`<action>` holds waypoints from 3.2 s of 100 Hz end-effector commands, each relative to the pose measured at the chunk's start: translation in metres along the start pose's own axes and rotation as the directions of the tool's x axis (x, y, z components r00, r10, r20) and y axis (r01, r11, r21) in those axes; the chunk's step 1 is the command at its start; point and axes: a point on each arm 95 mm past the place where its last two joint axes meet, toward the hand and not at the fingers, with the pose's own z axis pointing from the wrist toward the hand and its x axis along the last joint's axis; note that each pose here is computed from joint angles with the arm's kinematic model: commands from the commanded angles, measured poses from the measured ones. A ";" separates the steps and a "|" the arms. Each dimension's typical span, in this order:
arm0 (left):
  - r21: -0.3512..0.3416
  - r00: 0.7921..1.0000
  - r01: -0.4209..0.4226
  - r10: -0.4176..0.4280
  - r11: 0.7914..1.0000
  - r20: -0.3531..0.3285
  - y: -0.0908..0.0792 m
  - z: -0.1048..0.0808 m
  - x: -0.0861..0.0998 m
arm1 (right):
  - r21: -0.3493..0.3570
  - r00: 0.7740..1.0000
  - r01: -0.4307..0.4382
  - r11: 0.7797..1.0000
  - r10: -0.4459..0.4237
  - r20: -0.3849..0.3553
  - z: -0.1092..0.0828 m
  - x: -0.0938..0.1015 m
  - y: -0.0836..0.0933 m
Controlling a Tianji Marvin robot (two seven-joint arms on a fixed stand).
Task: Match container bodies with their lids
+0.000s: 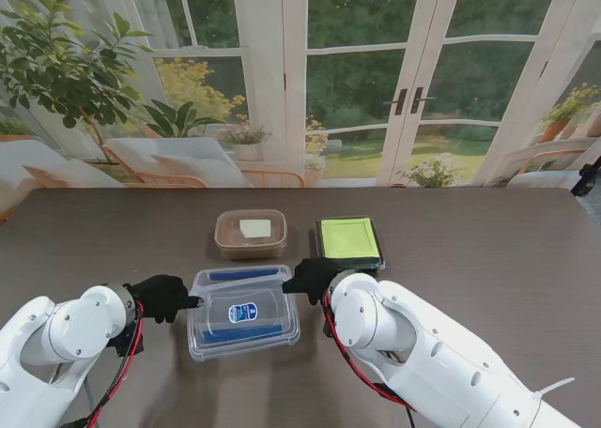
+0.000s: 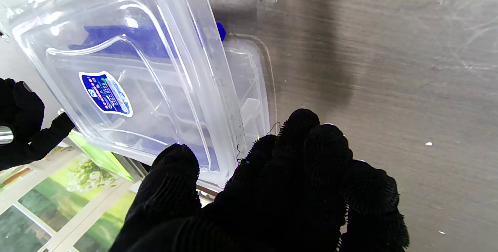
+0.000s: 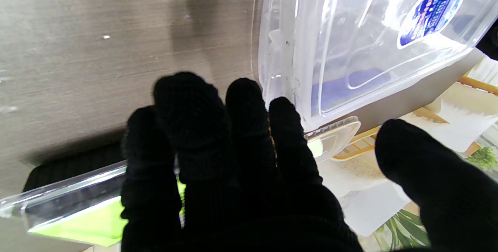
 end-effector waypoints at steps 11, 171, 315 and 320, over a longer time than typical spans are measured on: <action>-0.019 1.000 -0.001 0.001 1.000 -0.018 -0.007 0.003 0.002 | 0.012 1.000 -0.014 1.000 0.015 -0.008 0.003 0.008 0.000; -0.033 0.999 -0.014 0.012 0.999 -0.046 -0.041 0.041 -0.014 | -0.005 0.999 -0.029 1.000 0.030 0.036 0.028 0.011 0.006; -0.012 0.997 -0.074 0.074 0.997 -0.012 -0.035 0.026 -0.015 | -0.114 0.999 0.019 0.993 -0.014 0.044 0.020 0.000 0.012; -0.008 0.997 -0.079 0.079 0.997 -0.015 -0.036 0.024 -0.014 | -0.119 0.999 0.021 0.993 -0.017 0.036 0.019 0.000 0.012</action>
